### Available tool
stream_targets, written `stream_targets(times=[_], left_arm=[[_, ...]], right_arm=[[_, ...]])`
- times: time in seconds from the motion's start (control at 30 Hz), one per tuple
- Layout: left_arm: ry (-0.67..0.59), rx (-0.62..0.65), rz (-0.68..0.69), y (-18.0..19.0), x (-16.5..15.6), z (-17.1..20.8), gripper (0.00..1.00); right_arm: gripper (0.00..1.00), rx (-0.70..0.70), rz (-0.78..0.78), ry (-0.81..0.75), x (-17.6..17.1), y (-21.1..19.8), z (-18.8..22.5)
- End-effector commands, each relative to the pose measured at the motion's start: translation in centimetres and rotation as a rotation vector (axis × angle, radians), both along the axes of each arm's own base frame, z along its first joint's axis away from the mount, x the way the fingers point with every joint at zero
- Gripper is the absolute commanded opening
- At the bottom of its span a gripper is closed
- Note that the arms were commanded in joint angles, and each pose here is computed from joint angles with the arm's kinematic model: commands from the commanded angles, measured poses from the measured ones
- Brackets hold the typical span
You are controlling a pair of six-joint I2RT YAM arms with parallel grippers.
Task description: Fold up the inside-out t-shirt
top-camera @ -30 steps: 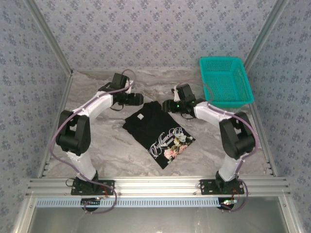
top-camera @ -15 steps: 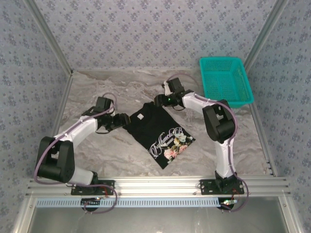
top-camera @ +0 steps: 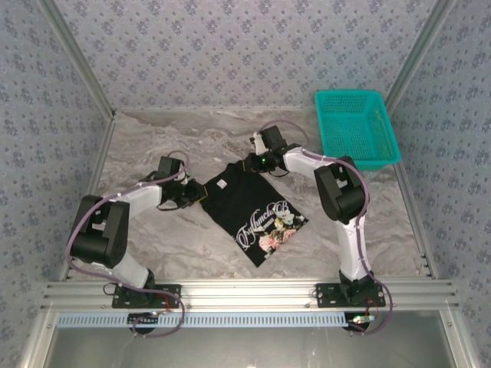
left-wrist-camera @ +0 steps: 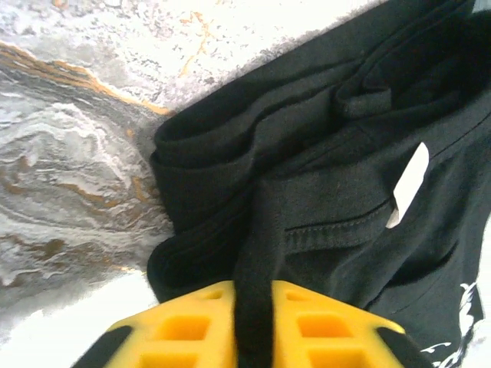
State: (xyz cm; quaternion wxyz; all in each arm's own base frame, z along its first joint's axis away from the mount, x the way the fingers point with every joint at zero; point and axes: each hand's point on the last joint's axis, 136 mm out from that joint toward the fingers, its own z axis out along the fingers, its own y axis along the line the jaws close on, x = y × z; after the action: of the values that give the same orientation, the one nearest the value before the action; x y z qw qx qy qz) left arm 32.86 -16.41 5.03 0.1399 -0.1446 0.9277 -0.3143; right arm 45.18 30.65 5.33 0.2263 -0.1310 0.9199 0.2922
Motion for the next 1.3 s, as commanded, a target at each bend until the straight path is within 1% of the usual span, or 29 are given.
stream_targets(times=[0.0, 0.07, 0.2, 0.3, 0.47, 0.57, 0.7, 0.8, 0.9, 0.97, 1.03, 1.1, 1.2, 1.27], left_arm=[[-0.119, -0.075, -0.04, -1.7, 2.3, 3.0, 0.08], [-0.158, -0.116, -0.062, -2.3, 2.5, 4.2, 0.05], [-0.219, -0.19, -0.097, -3.2, 2.4, 6.2, 0.02], [-0.25, -0.222, -0.126, -3.6, 2.4, 6.8, 0.0], [-0.293, -0.267, -0.143, -3.4, 3.3, 7.1, 0.0], [-0.288, -0.2, -0.1, -1.8, 4.0, 5.3, 0.0], [-0.15, -0.08, 0.004, 1.0, 4.6, 0.4, 0.01], [-0.078, -0.03, 0.013, 1.6, 4.4, -1.9, 0.06], [-0.056, -0.002, 0.033, 2.2, 4.0, -2.6, 0.12], [-0.061, 0.027, 0.037, 2.6, 3.6, -2.3, 0.2], [-0.081, 0.067, 0.042, 3.3, 3.5, -1.7, 0.26], [-0.096, 0.115, 0.047, 4.0, 3.3, -1.0, 0.35], [-0.125, 0.129, 0.04, 4.2, 3.3, 0.4, 0.46], [-0.148, 0.114, 0.036, 4.0, 3.1, 1.4, 0.5]], right_arm=[[0.1, 0.029, -0.007, -0.008, 0.2, -0.6, 1.6], [0.07, 0.05, -0.009, -0.018, 0.1, -1.2, 2.6], [0.06, 0.118, -0.027, -0.022, 0.4, -2.2, 4.0], [0.06, 0.132, -0.031, -0.016, 0.7, -2.4, 3.7], [0.06, 0.125, -0.037, 0.003, 1.2, -2.3, 2.5], [0.06, 0.117, -0.044, 0.006, 1.4, -2.3, 2.0], [0.09, 0.078, -0.068, 0.025, 1.8, -2.8, 0.7], [0.12, 0.037, -0.092, 0.046, 2.0, -3.4, -0.3], [0.16, -0.019, -0.125, 0.053, 2.3, -4.3, -0.6], [0.19, -0.039, -0.143, 0.049, 2.5, -5.0, -0.4], [0.22, -0.034, -0.152, 0.039, 2.6, -5.6, 0.4], [0.26, -0.035, -0.161, 0.018, 2.6, -6.3, 1.4], [0.34, -0.032, -0.156, -0.015, 2.0, -7.2, 3.3], [0.37, -0.04, -0.144, -0.042, 0.9, -7.8, 4.4]])
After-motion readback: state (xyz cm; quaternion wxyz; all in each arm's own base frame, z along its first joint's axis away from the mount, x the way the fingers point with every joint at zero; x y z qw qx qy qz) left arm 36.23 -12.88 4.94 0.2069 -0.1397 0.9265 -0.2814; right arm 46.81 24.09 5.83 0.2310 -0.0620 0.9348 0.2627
